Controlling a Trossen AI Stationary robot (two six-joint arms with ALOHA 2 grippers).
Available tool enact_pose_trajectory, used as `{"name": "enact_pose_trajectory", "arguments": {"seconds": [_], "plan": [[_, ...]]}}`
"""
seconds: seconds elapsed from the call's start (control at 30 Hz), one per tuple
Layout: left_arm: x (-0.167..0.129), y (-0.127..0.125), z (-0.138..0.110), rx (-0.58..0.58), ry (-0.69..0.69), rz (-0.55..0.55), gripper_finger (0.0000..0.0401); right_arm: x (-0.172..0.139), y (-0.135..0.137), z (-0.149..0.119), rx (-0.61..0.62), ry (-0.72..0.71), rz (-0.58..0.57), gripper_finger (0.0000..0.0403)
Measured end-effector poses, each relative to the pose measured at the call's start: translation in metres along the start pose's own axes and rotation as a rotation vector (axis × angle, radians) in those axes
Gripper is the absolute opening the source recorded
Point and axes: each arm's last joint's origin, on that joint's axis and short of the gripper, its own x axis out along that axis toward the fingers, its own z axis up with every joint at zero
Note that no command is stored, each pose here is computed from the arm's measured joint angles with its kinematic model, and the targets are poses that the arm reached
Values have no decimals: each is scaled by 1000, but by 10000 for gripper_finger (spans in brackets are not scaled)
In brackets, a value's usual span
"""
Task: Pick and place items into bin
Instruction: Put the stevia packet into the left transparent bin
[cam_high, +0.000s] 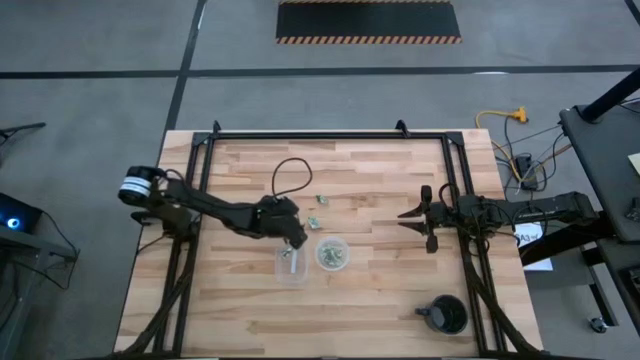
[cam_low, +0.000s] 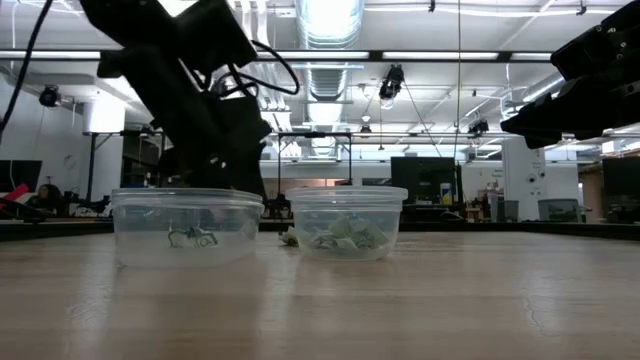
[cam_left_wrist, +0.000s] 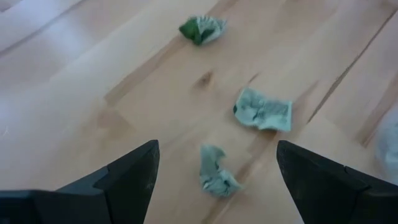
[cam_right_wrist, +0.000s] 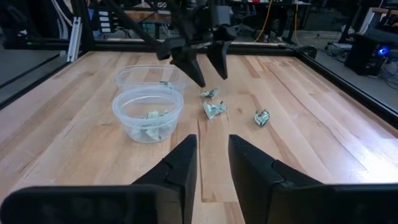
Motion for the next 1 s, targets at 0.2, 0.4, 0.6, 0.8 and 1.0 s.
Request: {"name": "enact_pose_trajectory", "arguments": {"seconds": [0.2, 0.4, 0.6, 0.8, 1.0], "plan": [[8, -2, -4, -8, 69, 52, 306, 0, 0, 0, 1, 0, 1, 72], [18, -2, -8, -12, 115, 48, 306, 0, 0, 0, 1, 0, 1, 69], [23, 0, -7, -13, 122, 62, 306, 0, 0, 0, 0, 0, 1, 78], [23, -1, -6, -16, 117, 58, 306, 0, 0, 0, 2, 0, 0, 84], [24, 1, -4, -23, 116, 63, 305, 0, 0, 0, 1, 0, 0, 86]]}}
